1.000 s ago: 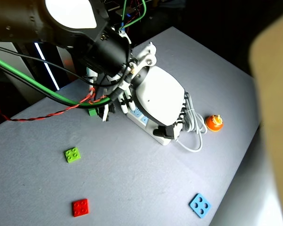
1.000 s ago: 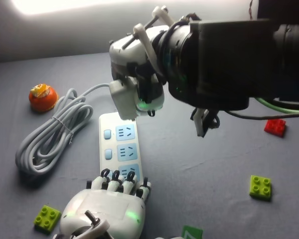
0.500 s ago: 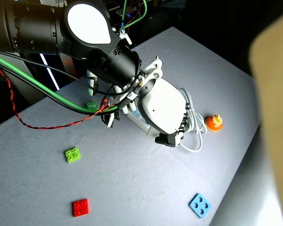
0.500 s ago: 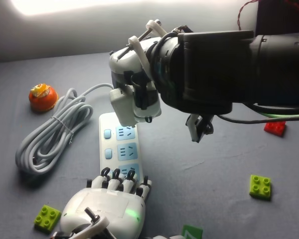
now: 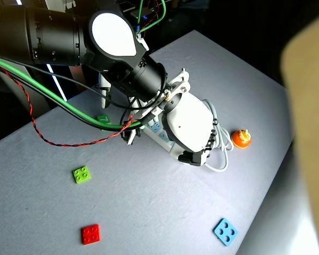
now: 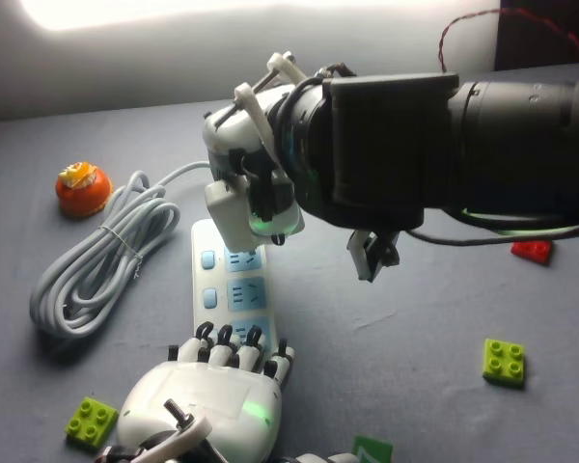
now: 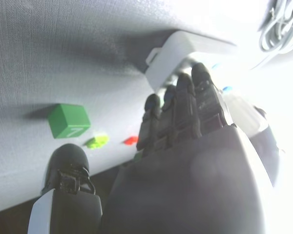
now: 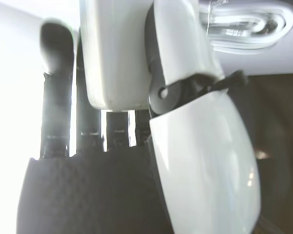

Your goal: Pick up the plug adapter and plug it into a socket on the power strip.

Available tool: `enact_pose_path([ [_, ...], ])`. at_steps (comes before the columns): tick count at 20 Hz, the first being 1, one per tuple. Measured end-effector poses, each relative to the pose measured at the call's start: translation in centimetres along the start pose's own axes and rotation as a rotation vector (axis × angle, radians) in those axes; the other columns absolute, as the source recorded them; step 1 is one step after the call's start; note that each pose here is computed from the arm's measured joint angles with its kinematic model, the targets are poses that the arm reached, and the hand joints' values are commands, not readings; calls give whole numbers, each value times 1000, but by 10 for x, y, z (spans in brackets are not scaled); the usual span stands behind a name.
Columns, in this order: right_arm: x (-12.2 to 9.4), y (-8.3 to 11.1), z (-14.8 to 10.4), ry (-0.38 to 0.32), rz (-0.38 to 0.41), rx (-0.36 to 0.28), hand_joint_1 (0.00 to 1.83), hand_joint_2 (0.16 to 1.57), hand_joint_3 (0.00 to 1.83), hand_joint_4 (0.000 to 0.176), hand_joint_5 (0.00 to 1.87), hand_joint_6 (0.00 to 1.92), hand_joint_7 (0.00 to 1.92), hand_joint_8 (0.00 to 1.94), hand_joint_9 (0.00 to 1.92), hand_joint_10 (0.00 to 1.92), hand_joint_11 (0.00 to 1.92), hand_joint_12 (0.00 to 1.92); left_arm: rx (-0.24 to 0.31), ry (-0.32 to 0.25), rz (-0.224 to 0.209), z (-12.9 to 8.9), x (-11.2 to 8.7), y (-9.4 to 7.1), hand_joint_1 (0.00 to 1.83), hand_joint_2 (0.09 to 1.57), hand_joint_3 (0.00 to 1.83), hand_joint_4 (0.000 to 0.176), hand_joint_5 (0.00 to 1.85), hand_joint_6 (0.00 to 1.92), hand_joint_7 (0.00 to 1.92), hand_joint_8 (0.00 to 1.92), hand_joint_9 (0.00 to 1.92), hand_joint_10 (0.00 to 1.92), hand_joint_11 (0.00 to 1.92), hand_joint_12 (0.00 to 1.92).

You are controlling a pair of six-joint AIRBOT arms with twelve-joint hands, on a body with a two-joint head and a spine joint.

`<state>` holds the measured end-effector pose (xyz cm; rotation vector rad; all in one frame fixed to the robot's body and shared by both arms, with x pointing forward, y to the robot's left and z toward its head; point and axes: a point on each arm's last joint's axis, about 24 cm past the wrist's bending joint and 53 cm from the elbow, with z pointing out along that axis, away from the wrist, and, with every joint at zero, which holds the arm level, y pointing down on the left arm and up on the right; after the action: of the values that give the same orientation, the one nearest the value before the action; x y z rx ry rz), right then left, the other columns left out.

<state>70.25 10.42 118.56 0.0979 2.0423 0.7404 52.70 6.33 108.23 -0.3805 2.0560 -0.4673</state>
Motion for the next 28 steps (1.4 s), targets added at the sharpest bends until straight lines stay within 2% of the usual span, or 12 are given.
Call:
enact_pose_path([
  [3, 2, 3, 0, 2, 4, -5, 1350, 1212, 0, 0, 741, 1054, 845, 1314, 695, 1568, 676, 1582, 4, -5, 2, 0, -1, -1, 36, 1201, 1, 0, 81, 0, 113, 0, 99, 1, 0, 243],
  [4, 3, 4, 0, 3, 9, -6, 1360, 1187, 0, 0, 810, 949, 894, 1250, 743, 1546, 691, 1586, 5, -6, 2, 0, -1, -1, 17, 1207, 2, 0, 65, 0, 88, 0, 82, 0, 0, 220],
  [8, 7, 6, 1, 9, 8, -7, 1369, 1158, 0, 0, 864, 858, 932, 1183, 814, 1482, 756, 1524, 4, -6, 2, 1, -2, -1, 23, 1205, 0, 0, 84, 1, 97, 0, 84, 1, 0, 258],
  [14, 8, 9, 3, 9, 19, -9, 1365, 1172, 2, 0, 816, 940, 921, 1204, 782, 1515, 723, 1553, 5, -7, 0, 1, -2, -2, 3, 1215, 1, 0, 80, 2, 85, 0, 71, 2, 0, 219],
  [15, 8, 8, 3, 9, 22, -8, 1362, 1181, 0, 0, 811, 941, 893, 1251, 770, 1538, 713, 1578, 5, -6, 0, 1, -2, -1, 19, 1212, 0, 0, 90, 4, 97, 4, 83, 4, 0, 235],
  [18, 9, 7, 4, 10, 28, -5, 1364, 1173, 0, 0, 843, 903, 905, 1225, 778, 1532, 722, 1579, 5, -6, 0, 1, -2, -1, 44, 1210, 0, 0, 88, 2, 103, 2, 83, 2, 0, 244],
  [20, 10, 7, 4, 10, 25, -5, 1353, 1202, 1, 0, 773, 1013, 844, 1304, 719, 1556, 717, 1577, 5, -7, 0, 1, -2, -1, 7, 1213, 0, 0, 84, 3, 98, 3, 88, 3, 0, 264],
  [21, 10, 7, 4, 9, 23, -8, 1362, 1181, 0, 0, 825, 926, 890, 1249, 769, 1532, 725, 1575, 5, -8, 0, 1, -3, -1, 8, 1212, 0, 0, 95, 7, 107, 6, 98, 6, 0, 268],
  [22, 10, 7, 5, 9, 24, -9, 1362, 1181, 0, 0, 825, 926, 890, 1249, 769, 1532, 725, 1575, 5, -6, 0, 1, -2, -1, 8, 1212, 0, 0, 95, 7, 107, 6, 98, 6, 0, 268],
  [23, 10, 7, 5, 9, 25, -10, 1367, 1166, 0, 0, 859, 873, 916, 1213, 799, 1504, 741, 1566, 6, -6, 0, 1, -3, -1, 6, 1217, 1, 0, 71, 2, 88, 5, 73, 3, 0, 205],
  [28, 12, 5, 8, 8, 17, -14, 1365, 1172, 1, 0, 826, 913, 910, 1220, 793, 1521, 747, 1570, 6, -6, 0, 1, -2, -1, 13, 1220, 1, 0, 68, 1, 83, 2, 70, 1, 0, 214],
])
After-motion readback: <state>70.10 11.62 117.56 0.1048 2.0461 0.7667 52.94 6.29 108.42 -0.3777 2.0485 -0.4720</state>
